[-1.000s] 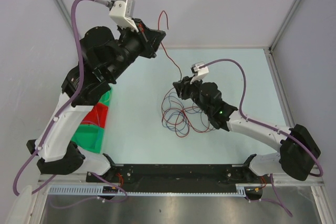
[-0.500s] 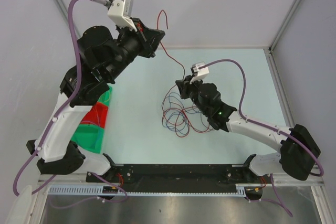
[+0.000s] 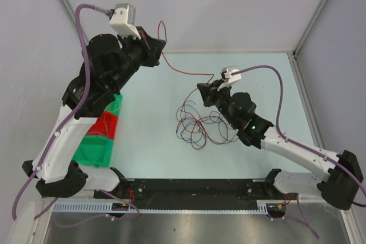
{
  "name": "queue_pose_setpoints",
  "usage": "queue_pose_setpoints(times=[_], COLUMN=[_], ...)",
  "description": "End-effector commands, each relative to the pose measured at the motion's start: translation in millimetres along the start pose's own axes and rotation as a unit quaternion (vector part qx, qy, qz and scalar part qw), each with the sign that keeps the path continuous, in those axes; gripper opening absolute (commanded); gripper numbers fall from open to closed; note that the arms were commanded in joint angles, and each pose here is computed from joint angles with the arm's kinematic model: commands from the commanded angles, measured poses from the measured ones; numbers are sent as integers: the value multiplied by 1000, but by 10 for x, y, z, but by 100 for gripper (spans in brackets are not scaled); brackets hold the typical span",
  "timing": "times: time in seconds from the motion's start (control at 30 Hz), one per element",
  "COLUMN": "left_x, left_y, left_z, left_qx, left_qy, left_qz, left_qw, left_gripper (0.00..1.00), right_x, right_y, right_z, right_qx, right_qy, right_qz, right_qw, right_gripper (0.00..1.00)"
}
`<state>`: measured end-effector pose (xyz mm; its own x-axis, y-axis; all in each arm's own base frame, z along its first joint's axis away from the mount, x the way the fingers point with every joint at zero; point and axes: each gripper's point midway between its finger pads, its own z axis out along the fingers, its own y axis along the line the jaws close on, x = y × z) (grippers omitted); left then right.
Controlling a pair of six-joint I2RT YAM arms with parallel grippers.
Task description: Untangle the cables
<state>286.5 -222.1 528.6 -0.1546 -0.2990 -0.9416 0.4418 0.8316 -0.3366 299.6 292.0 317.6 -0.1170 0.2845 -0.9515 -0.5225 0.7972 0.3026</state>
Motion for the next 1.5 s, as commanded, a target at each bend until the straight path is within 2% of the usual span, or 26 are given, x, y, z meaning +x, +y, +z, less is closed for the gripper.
queue_pose_setpoints(times=[0.0,0.1,0.13,0.17,0.23,0.27,0.37,0.67,0.83,0.97,1.0,1.07,1.1,1.2,1.37,1.47], left_x=[238,833,986,1294,1613,1903,2363,3008,3115,3134,3101,2954,2891,2600,1861,1498], left_y=[417,706,727,699,630,684,787,1040,1084,1079,1077,1042,1059,1144,1151,1169], left_z=[-95,22,33,49,30,32,98,193,223,250,242,197,164,28,-280,-457], left_qx=[-61,-97,-95,-65,-25,-24,-44,-84,-89,-90,-86,-76,-75,-107,-134,-147], left_qy=[5,69,82,99,115,138,197,281,284,305,306,297,295,287,226,187], left_qz=[-18,-36,-56,-69,-93,-98,-104,-67,-67,-56,-44,-30,-11,21,51,68], left_qw=[998,992,991,991,989,985,974,954,952,946,947,952,952,952,964,969], left_gripper=[0,0,0,0,0,0,0,0,0,4,20,44,63,83,80,85], right_x=[-676,-925,-971,-1050,-1176,-1276,-1409,-1663,-1749,-1679,-1568,-1515,-1424,-1276,-1056,-1012], right_y=[53,80,63,49,60,59,177,408,551,603,568,534,488,396,273,239], right_z=[-254,-427,-457,-482,-555,-578,-610,-708,-686,-580,-512,-466,-431,-387,-323,-325], right_qx=[-7,-23,-20,-18,-27,-31,-59,-114,-178,-195,-181,-169,-155,-128,-91,-80], right_qy=[-69,-96,-100,-108,-116,-124,-128,-126,-91,-60,-41,-30,-16,3,31,36], right_qz=[26,47,54,60,70,82,101,160,222,229,226,215,213,200,182,175], right_qw=[997,994,993,992,990,988,985,972,954,952,956,961,965,971,979,981], right_gripper=[0,0,0,0,0,0,0,0,0,0,0,0,0,0,0,0])
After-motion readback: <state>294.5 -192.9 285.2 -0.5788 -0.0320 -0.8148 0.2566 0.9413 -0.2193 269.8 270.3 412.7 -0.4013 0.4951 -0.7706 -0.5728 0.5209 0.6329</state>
